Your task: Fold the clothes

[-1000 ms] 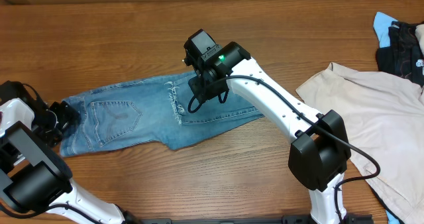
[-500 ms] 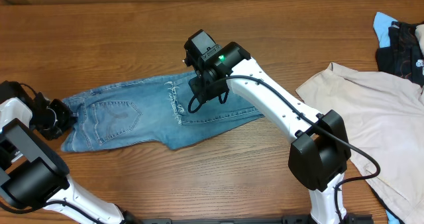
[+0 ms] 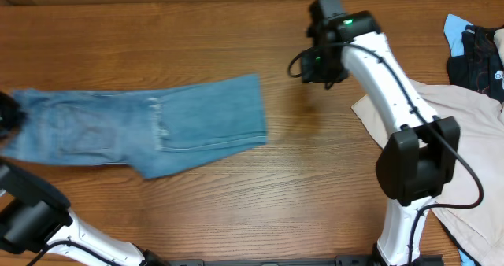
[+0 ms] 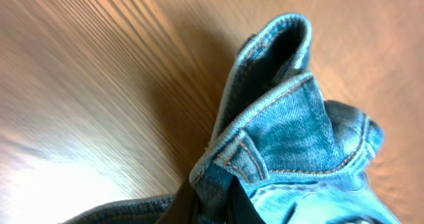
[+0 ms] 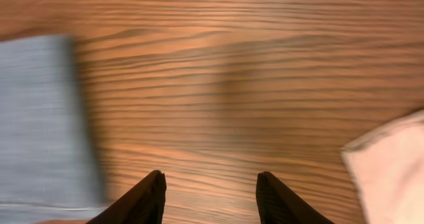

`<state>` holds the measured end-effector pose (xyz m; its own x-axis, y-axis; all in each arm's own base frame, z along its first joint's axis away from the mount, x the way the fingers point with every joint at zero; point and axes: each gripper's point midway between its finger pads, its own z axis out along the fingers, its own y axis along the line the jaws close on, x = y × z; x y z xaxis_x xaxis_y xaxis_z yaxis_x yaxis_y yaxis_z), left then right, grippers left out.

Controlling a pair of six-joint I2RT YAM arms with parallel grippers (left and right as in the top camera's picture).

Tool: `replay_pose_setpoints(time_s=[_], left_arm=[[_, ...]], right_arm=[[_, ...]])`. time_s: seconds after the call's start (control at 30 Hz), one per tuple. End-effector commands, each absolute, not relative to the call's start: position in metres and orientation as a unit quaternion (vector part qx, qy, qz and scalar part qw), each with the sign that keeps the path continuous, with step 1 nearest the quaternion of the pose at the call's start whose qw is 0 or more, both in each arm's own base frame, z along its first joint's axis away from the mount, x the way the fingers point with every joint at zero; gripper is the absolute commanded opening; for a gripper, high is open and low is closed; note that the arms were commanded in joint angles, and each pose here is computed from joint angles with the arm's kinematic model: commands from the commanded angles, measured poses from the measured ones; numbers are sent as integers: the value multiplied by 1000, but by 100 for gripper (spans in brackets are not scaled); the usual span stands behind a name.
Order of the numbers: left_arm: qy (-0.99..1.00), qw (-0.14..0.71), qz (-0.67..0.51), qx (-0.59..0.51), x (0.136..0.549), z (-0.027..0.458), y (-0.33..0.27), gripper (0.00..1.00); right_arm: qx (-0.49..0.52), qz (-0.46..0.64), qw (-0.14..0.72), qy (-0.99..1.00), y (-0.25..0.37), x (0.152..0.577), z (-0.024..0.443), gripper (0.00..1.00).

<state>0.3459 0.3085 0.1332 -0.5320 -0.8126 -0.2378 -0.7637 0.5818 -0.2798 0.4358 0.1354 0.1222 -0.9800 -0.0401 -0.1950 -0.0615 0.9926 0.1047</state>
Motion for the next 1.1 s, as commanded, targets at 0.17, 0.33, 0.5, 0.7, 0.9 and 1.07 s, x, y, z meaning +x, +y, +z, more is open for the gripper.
replay_pose_setpoints(time_s=[0.17,0.33,0.5,0.7,0.9,1.07], left_arm=[[882,228,-175,-374,390,238,236,4],[909,193,-236,-284,426,241,137,4],[918,185,-250,-247,446,243,86,4],[928,179,-254,-207,458,244,36,4],[940,167,-240,-178,458,240,7,4],[953,156,-208,-156,456,231,-13,4]], right_arm=[[2,54,117,992,105,443,144,48],[-7,75,108,991,113,439,142,47],[-59,107,87,989,137,432,128,45],[-108,115,98,983,184,431,108,42],[-156,121,93,976,231,423,78,42],[-171,118,74,975,246,417,55,42]])
